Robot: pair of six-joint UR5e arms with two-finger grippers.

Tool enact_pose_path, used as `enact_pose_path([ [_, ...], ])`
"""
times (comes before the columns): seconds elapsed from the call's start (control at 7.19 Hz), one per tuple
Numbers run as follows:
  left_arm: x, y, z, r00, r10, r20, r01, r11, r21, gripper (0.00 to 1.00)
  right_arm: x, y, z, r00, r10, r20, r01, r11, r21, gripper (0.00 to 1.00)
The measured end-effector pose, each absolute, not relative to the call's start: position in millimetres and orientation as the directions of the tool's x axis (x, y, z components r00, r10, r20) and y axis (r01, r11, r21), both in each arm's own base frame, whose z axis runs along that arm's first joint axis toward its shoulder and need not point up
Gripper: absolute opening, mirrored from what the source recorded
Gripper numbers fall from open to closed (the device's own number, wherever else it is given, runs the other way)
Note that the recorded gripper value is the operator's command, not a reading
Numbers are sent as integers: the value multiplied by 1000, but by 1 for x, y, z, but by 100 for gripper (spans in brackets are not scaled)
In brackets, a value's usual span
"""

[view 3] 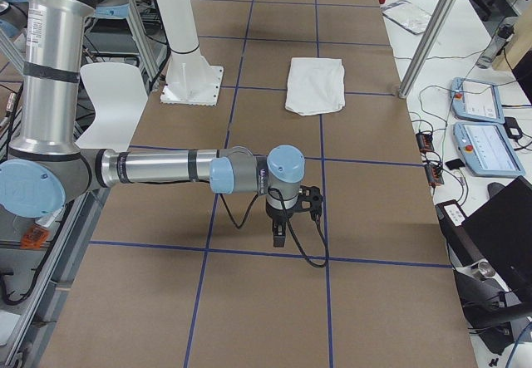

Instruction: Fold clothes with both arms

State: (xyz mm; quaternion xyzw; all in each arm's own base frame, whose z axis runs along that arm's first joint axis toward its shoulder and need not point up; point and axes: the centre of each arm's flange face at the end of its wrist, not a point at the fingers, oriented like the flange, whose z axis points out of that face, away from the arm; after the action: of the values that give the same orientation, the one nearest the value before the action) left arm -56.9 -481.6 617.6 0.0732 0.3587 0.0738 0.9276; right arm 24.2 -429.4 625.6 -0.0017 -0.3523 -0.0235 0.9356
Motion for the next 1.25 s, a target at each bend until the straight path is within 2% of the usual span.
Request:
enact_pose_path([
  [1.25, -57, -475, 618, 732, 186, -656, -83, 979, 185, 100, 29, -426, 628, 752, -31, 658, 35, 999, 8, 100],
])
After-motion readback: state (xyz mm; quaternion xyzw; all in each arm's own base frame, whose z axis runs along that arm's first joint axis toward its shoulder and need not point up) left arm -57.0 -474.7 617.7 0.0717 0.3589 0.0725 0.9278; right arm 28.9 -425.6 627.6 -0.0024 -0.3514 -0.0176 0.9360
